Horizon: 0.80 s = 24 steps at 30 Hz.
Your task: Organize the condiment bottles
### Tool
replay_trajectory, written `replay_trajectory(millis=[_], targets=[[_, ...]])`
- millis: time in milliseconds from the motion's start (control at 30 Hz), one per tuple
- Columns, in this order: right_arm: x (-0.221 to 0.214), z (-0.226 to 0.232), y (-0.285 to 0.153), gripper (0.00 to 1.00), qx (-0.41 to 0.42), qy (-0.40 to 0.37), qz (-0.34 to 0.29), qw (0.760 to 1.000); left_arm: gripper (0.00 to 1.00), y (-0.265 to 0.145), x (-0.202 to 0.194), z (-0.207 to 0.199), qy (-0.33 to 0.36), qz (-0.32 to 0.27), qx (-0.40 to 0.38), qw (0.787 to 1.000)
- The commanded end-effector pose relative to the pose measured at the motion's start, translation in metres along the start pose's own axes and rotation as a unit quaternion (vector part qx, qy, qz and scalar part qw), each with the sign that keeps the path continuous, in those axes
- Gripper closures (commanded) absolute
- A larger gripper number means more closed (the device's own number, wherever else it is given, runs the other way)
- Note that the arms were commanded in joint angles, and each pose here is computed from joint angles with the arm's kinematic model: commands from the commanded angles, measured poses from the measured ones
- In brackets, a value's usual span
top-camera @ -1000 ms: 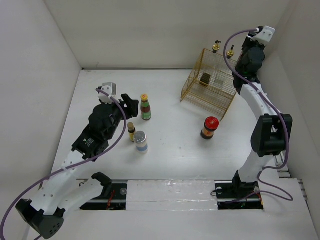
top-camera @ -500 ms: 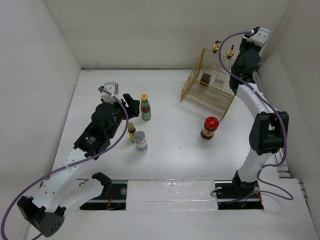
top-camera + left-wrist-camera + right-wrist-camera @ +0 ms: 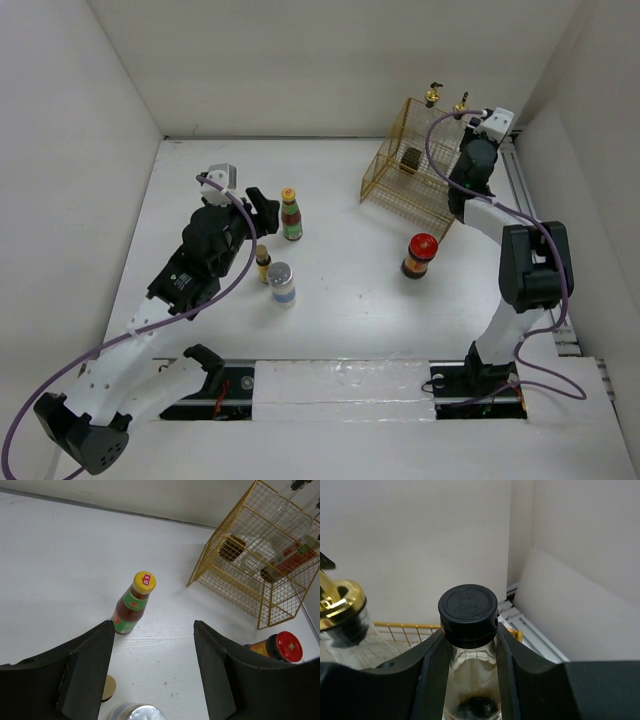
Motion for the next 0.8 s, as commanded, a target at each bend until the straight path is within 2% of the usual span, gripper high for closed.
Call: replay_trajectory(millis=[0,167,200,233,333,367,433,567,600,633,700,733,767], targets=[[0.063,-0.015,-0.009,0.82,-0.010,0.093,-0.070,0.993,0.40,-0.006,0.015,-0.011,-0.005,-0.026,-0.026,0.999],[0.048,-0.012,-0.012,0.70,0.008,0.105,-0.027,0.994,0.40,-0.014,0.021,-0.013,-0.010,-0.036,-0.039,0.999],[0.050,-0.013,-0.013,0.65,0.009,0.108,-0.024,0.994,0.40,-0.014,0.021,-0.013,-0.010,-0.036,-0.039,0.999],[0.050,-0.016,-0.010,0.56,0.009,0.109,-0.019,0.994,0.40,-0.014,0.020,-0.014,-0.010,-0.034,-0.042,0.998],[0.056,-0.018,-0.010,0.42,0.023,0.116,0.001,0.993,0.40,-0.017,0.023,-0.015,-0.011,-0.038,-0.045,0.998],[0.064,-0.023,-0.007,0.32,0.024,0.121,0.000,0.992,0.40,-0.019,0.024,-0.015,-0.013,-0.041,-0.048,0.998],[0.082,-0.031,-0.004,0.21,0.039,0.134,0.011,0.990,0.40,-0.019,0.024,-0.016,-0.017,-0.041,-0.048,0.998],[0.113,-0.040,-0.014,0.09,0.091,0.154,0.030,0.983,0.40,-0.019,0.024,-0.017,-0.017,-0.039,-0.052,0.998],[0.136,-0.048,-0.022,0.06,0.101,0.161,0.014,0.982,0.40,-0.022,0.026,-0.017,-0.018,-0.042,-0.054,0.997],[0.135,-0.048,-0.031,0.06,0.117,0.159,0.033,0.980,0.40,-0.022,0.026,-0.017,-0.018,-0.042,-0.054,0.997],[0.145,-0.040,-0.052,0.08,0.194,0.164,0.031,0.967,0.39,-0.022,0.026,-0.017,-0.018,-0.042,-0.054,0.997],[0.160,-0.040,-0.067,0.22,0.233,0.174,0.015,0.957,0.39,-0.021,0.026,-0.016,-0.018,-0.045,-0.050,0.998],[0.164,-0.023,-0.086,0.29,0.313,0.177,0.012,0.933,0.39,-0.021,0.027,-0.015,-0.019,-0.048,-0.046,0.998]])
Point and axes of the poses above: each gripper's point midway between its finger pads, its own y axis out along the fingers, its own z axis along the line the jaws close on, x = y × z, the point moved 5 cm from there along -y, back along the fingers, and after that the axes turned 11 degrees about -y, right-handed, at the moved point
